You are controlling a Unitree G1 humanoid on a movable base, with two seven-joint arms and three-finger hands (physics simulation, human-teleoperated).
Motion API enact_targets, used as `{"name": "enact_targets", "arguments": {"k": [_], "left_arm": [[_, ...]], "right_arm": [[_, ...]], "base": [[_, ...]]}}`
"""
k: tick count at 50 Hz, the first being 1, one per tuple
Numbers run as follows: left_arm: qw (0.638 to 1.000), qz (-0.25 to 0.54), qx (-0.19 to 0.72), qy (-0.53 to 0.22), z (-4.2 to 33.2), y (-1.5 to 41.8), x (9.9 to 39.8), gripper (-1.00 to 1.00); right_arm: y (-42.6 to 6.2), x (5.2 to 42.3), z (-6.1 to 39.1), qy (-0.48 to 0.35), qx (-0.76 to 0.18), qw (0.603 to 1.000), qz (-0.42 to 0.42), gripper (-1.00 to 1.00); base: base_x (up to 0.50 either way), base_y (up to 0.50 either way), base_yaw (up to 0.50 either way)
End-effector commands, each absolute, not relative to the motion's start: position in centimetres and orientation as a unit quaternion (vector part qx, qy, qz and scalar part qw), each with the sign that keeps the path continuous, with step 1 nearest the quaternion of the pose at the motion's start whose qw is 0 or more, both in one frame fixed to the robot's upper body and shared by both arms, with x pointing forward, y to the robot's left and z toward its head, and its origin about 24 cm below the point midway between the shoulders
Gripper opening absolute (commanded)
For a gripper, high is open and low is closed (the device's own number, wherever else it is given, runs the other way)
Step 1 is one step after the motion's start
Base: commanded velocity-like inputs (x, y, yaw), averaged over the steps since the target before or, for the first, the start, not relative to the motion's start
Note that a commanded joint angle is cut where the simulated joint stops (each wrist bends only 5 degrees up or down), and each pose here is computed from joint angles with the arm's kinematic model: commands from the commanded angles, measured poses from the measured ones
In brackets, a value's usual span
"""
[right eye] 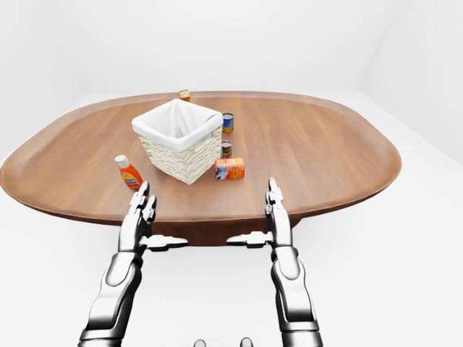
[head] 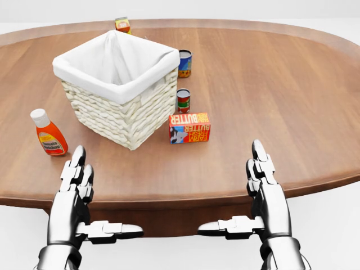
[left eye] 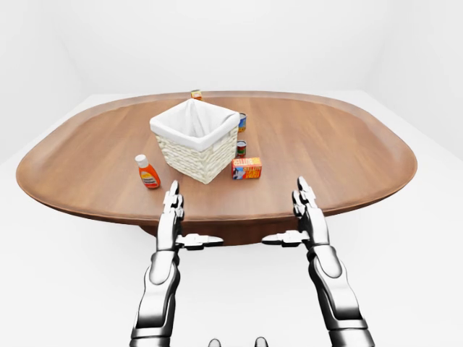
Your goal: Pick up the butter and put it in the basket.
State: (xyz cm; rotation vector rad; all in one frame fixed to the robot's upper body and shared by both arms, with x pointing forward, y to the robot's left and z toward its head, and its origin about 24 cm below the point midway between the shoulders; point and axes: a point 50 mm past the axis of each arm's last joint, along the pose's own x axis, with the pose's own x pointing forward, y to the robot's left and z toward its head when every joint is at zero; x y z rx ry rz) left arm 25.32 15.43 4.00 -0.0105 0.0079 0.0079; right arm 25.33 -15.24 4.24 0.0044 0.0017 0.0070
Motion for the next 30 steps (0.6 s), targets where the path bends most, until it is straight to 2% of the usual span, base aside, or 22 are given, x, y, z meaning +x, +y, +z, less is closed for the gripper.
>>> {"name": "enact_targets", "arguments": {"k": [1,12,24,30], "left_arm": [[1.000,0.016,-0.014,0.015,3.8,16.6,25.1,1.00],[1.000,0.025,-0.003,-0.003,5.5,17.4,25.7,1.00],[0.995,0.034,0.010,-0.094,10.0,18.6,26.3,1.00],[0.994,0.025,0.008,-0.106,10.6,18.2,26.4,1.00]], "right_arm": [[-15.8,25.2,4.6,0.003,0.008,1.000,0.012,1.00],[-15.7,25.6,6.0,-0.013,0.016,1.000,0.013,1.00],[-15.5,26.2,9.7,-0.090,0.024,0.996,0.013,1.00],[-15.4,26.1,11.4,-0.126,0.034,0.991,0.015,1.00]], "base": [[0.00,0.00,0.00],[0.00,0.00,0.00],[0.00,0.00,0.00],[0.00,0.00,0.00]]}}
